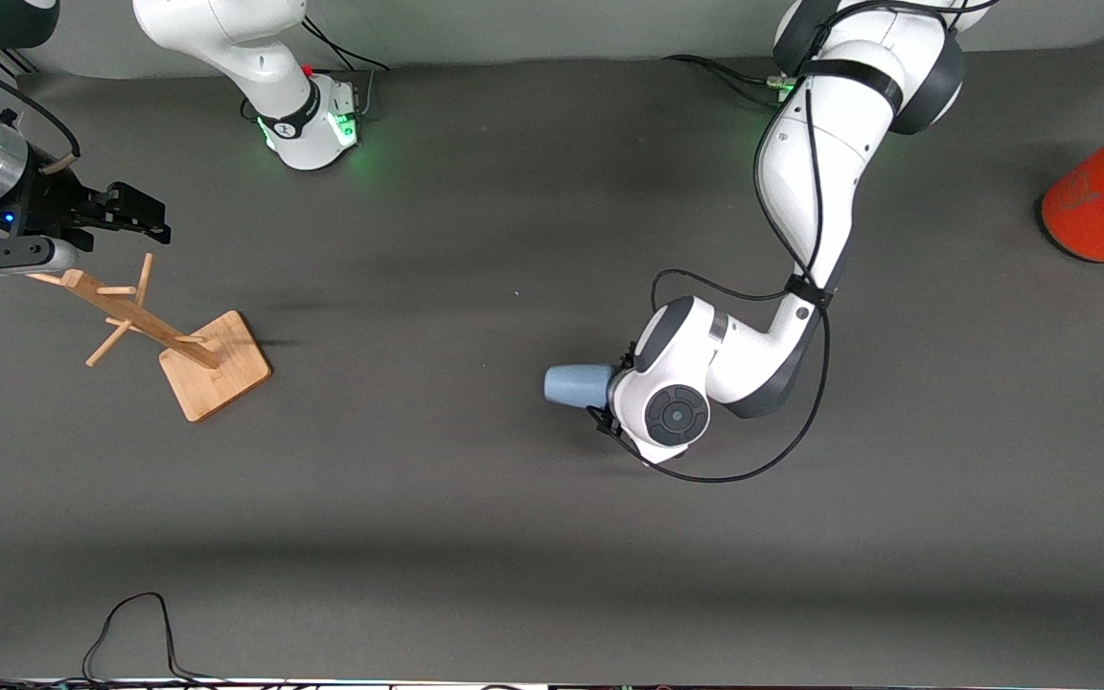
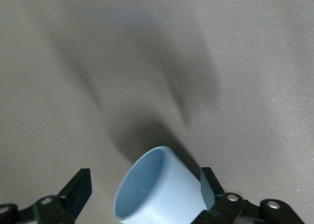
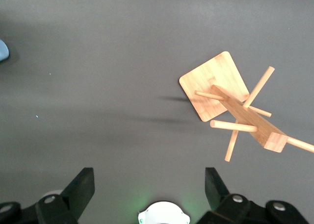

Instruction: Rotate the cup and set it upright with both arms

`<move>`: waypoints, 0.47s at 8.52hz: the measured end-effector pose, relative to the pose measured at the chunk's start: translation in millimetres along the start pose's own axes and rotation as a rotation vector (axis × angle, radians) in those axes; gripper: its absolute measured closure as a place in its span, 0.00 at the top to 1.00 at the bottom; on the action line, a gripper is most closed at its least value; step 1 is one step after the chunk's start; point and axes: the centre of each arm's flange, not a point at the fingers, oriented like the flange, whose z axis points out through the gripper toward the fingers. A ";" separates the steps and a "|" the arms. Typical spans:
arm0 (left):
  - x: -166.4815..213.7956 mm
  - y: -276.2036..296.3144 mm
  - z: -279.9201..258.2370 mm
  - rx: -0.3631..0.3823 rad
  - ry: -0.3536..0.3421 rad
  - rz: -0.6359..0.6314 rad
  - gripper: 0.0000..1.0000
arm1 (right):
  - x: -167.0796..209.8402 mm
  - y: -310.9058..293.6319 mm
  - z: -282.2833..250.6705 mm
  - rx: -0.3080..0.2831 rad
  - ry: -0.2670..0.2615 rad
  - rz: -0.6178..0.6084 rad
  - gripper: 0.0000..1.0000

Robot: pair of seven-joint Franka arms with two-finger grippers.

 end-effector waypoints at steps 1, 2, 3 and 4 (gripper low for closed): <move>1.5 0.5 -1.4 -0.002 0.001 -0.002 1.00 | 0.4 10.1 -0.8 0.035 0.004 0.025 1.00; 1.4 0.3 -1.2 -0.001 0.001 -0.003 1.00 | 0.1 19.1 -1.3 0.059 0.005 0.044 1.00; 1.1 0.3 -1.1 0.000 0.001 -0.002 1.00 | 0.0 22.0 -1.4 0.066 0.006 0.051 1.00; -0.3 0.2 -1.3 -0.001 0.000 0.000 1.00 | 0.0 21.4 -1.4 0.067 0.006 0.050 1.00</move>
